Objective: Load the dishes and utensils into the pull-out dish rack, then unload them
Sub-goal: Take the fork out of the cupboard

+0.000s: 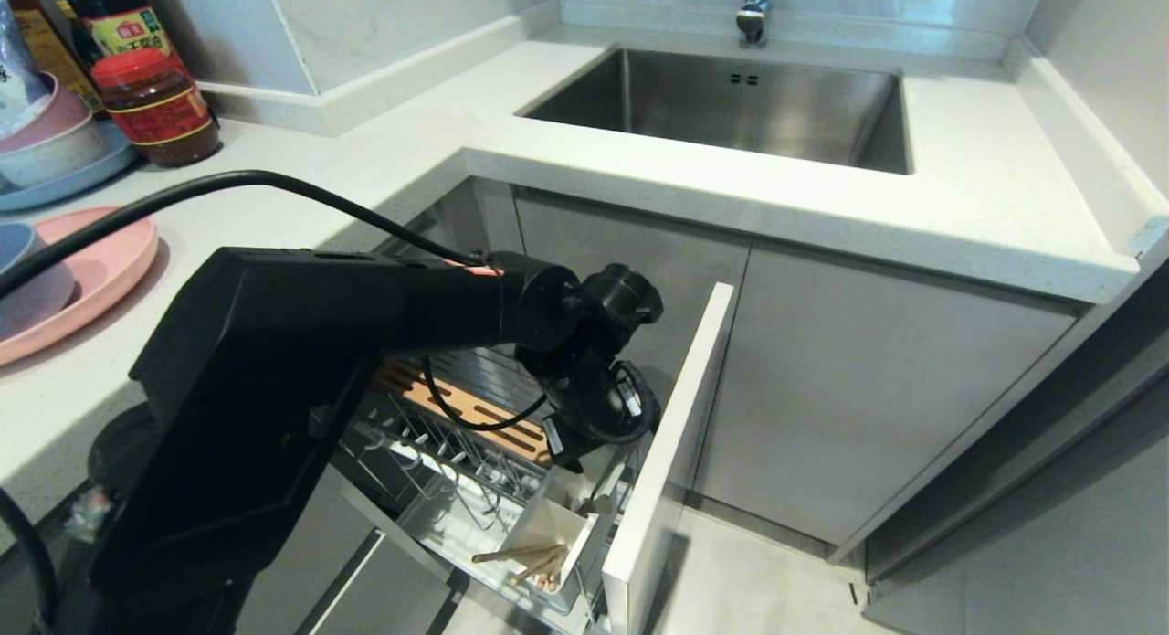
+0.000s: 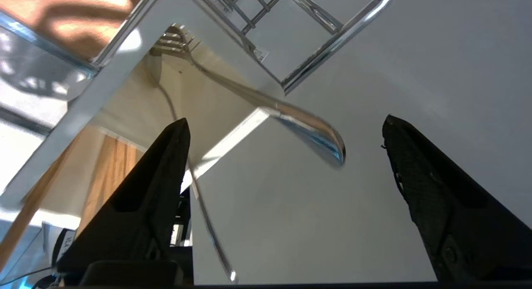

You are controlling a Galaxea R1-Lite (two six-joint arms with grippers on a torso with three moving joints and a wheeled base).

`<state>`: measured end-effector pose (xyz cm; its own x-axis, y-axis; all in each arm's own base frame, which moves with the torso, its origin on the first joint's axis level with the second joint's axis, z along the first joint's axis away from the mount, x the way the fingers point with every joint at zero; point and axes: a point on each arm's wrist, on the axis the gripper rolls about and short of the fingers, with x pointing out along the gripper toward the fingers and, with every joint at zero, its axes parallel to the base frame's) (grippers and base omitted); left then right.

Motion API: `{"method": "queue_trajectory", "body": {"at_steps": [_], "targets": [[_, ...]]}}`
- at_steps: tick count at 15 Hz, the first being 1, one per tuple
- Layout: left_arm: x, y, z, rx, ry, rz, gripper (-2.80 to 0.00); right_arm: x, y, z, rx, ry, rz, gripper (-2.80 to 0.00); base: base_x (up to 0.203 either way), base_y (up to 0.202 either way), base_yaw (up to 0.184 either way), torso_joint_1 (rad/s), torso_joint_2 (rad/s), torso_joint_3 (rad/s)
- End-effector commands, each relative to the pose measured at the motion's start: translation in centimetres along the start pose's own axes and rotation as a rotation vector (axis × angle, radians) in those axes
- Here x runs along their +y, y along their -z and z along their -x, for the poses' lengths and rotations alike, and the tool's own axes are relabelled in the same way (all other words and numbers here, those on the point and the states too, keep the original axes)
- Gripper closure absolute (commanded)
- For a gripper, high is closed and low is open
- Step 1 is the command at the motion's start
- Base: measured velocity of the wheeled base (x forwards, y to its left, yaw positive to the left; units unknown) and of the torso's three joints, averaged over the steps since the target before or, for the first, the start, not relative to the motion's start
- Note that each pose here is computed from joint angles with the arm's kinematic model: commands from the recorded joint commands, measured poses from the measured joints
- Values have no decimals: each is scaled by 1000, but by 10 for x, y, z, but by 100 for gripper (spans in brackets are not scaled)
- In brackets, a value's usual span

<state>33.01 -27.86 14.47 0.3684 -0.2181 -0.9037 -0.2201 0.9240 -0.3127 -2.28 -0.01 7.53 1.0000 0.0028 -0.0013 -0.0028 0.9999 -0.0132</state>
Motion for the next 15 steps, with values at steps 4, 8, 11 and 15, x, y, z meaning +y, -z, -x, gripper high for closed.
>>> {"method": "queue_trajectory", "body": {"at_steps": [4, 8, 11, 15], "targets": [[0, 3, -14, 30, -14, 2, -280, 0, 0, 0, 0, 0, 1, 0, 0, 0, 0, 0, 0, 0], [0, 3, -14, 35, -11, 2, -280, 0, 0, 0, 0, 0, 1, 0, 0, 0, 0, 0, 0, 0], [0, 3, -14, 34, -10, 2, -280, 0, 0, 0, 0, 0, 1, 0, 0, 0, 0, 0, 0, 0], [-1, 3, -13, 35, -7, 0, 0, 0, 0, 0, 0, 0, 1, 0, 0, 0, 0, 0, 0, 0]]}}
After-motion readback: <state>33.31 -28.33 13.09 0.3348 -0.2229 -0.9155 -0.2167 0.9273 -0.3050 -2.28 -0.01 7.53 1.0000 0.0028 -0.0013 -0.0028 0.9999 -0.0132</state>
